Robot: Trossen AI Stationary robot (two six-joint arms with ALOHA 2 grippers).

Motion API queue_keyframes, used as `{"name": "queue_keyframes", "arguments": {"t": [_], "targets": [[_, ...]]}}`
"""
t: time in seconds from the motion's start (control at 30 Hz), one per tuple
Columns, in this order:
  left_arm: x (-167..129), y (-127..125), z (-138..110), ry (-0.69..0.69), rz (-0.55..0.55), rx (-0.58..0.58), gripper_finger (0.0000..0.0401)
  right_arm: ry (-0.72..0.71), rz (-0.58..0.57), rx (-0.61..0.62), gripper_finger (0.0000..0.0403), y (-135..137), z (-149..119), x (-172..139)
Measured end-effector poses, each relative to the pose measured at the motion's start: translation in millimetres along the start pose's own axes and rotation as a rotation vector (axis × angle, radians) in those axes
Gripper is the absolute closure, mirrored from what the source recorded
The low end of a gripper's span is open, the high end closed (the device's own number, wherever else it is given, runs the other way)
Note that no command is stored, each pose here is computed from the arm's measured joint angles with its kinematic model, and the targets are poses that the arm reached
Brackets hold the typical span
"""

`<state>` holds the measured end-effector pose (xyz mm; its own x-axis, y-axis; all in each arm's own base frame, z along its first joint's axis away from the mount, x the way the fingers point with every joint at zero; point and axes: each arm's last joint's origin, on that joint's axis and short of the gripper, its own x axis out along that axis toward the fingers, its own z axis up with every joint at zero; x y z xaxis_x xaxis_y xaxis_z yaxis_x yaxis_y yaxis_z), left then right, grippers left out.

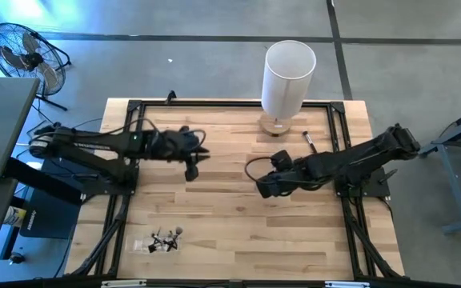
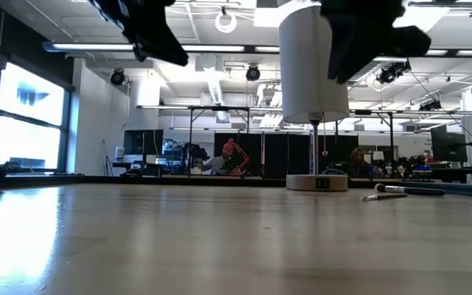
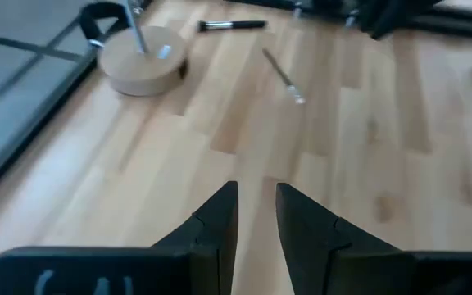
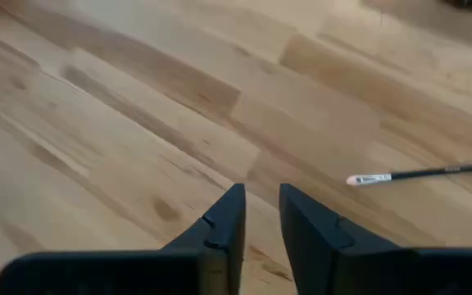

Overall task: Put items in baskets/containers
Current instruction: Put the eyeshadow brush into the transparent organizer

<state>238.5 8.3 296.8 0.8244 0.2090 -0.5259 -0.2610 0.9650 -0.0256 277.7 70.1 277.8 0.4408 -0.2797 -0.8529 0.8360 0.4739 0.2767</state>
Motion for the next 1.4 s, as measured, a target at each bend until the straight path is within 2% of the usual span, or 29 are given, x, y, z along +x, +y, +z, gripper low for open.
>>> {"name": "queue_keyframes", "arguments": {"t": [0.17,0.33,0.47,0.73,0.87,0.93,1.0,1.17,1.3,1.4], "targets": [[4.4,31.1,1.9,0.030,-0.081,0.059,0.0318,0.108,-0.035,-0.029,0.0391,5.7,-0.8,25.8],[5.2,63.8,2.1,0.016,-0.157,0.018,0.0318,0.193,-0.063,-0.112,0.0392,7.3,0.2,47.4],[3.1,80.0,1.7,0.003,-0.216,-0.005,0.0318,0.297,-0.017,-0.341,0.0400,5.5,5.8,56.2],[1.8,87.6,0.1,0.011,-0.213,-0.020,0.0318,0.318,0.062,-0.851,0.0400,-4.7,29.0,65.2],[1.9,87.8,0.0,0.017,-0.207,-0.076,0.0318,0.310,-0.038,-1.116,0.0381,-15.5,36.2,66.7],[2.0,87.9,0.8,0.013,-0.204,-0.112,0.0318,0.337,-0.086,-1.209,0.0366,-22.6,40.3,67.4],[2.2,88.5,2.4,0.000,-0.190,-0.150,0.0318,0.362,-0.101,-1.250,0.0350,-30.5,43.3,72.9],[10.4,93.1,4.1,-0.016,-0.079,-0.240,0.0318,0.493,-0.059,-1.241,0.0308,-56.8,39.6,93.5],[17.9,92.2,2.7,-0.002,-0.020,-0.257,0.0318,0.512,-0.082,-1.231,0.0278,-71.2,36.0,105.6],[27.8,87.4,-1.1,0.036,0.006,-0.256,0.0318,0.515,-0.057,-1.298,0.0261,-76.7,31.1,112.5]]}}
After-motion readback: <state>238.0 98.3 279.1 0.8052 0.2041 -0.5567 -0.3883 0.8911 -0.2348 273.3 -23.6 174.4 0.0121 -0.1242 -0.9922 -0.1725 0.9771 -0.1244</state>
